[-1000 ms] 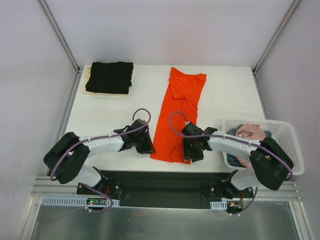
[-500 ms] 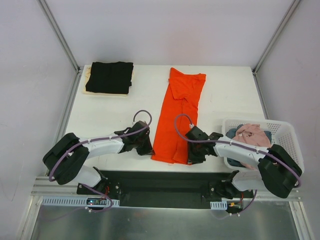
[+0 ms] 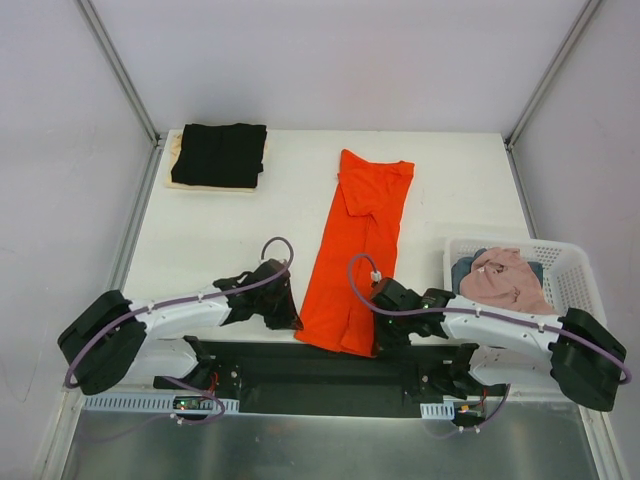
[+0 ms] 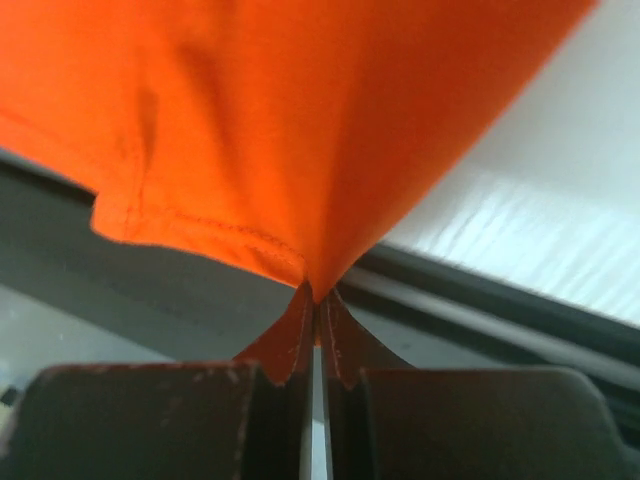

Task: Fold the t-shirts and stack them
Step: Grab the bottom of the folded rectangular tshirt with both arms, then fold the folded rectangular tshirt in 1/3 of the way, then grab one side of the 2/3 rectangular tshirt with right arm

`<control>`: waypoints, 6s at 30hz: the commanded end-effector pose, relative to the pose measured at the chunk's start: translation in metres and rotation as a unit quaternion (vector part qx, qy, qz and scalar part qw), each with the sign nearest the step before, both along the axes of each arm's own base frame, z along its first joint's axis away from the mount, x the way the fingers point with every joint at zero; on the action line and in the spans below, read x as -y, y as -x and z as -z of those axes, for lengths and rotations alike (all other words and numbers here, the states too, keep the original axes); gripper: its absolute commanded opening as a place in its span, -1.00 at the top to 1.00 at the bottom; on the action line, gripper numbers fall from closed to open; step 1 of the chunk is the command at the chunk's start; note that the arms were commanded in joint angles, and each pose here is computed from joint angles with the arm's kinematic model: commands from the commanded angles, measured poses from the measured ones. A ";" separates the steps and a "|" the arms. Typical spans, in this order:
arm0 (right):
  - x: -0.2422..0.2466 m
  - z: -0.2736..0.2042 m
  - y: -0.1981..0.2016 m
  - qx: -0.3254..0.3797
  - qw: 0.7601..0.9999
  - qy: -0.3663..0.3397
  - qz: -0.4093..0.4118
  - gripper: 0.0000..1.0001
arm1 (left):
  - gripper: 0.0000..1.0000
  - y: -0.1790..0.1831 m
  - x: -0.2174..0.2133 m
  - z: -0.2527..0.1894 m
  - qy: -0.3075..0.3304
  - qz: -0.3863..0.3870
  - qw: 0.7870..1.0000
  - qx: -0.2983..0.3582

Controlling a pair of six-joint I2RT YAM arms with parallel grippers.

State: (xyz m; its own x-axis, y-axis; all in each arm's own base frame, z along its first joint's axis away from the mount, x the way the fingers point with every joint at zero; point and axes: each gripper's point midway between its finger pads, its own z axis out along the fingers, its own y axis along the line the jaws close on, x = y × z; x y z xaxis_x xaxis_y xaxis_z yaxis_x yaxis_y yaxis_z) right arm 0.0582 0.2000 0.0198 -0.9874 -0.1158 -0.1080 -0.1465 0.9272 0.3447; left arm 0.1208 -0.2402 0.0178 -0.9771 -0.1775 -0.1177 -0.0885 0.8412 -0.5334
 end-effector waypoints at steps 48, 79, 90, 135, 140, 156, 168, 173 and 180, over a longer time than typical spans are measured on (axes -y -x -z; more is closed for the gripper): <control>0.058 -0.114 -0.267 0.234 0.963 0.085 0.105 0.99 | 1.00 -0.252 0.070 -0.111 0.023 -0.023 0.984 0.176; 0.072 -0.082 -0.304 0.180 0.971 0.089 0.130 -0.99 | -0.99 -0.279 0.052 -0.106 0.003 -0.055 0.985 0.164; -0.009 -0.099 -0.238 0.209 0.978 -0.019 0.007 -0.93 | -0.99 -0.183 -0.019 -0.124 -0.011 -0.105 0.978 0.183; -0.021 -0.094 -0.507 0.298 0.937 -0.067 0.167 -0.93 | -0.99 -0.116 -0.070 -0.068 -0.061 -0.136 0.978 0.143; -0.006 -0.129 -0.478 0.332 0.930 -0.057 0.145 -0.93 | -0.98 -0.117 -0.069 -0.066 -0.062 -0.138 0.979 0.138; -0.005 -0.055 -0.324 0.183 0.983 -0.014 -0.002 -0.93 | -0.99 -0.117 -0.068 -0.065 -0.065 -0.128 0.980 0.137; -0.038 0.009 -0.246 0.051 0.998 -0.025 -0.013 -0.93 | -0.99 -0.112 -0.091 -0.073 -0.091 -0.154 0.969 0.169; -0.067 0.011 -0.185 0.022 0.997 -0.044 -0.061 -0.93 | -0.99 -0.118 -0.104 -0.096 -0.104 -0.173 0.958 0.202; -0.100 -0.022 -0.132 0.073 0.986 -0.037 -0.143 -0.93 | -0.99 -0.113 -0.126 -0.107 -0.120 -0.207 0.944 0.227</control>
State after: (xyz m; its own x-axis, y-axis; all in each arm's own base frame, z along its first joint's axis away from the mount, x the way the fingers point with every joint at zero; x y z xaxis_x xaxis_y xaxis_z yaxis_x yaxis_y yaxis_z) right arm 0.2367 0.3026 0.0376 -0.8869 -0.3066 -0.3455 -0.4322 0.8149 0.3861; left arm 0.2302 -0.1356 0.1102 -0.7298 -0.4302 -0.5313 -0.2096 0.8806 -0.4251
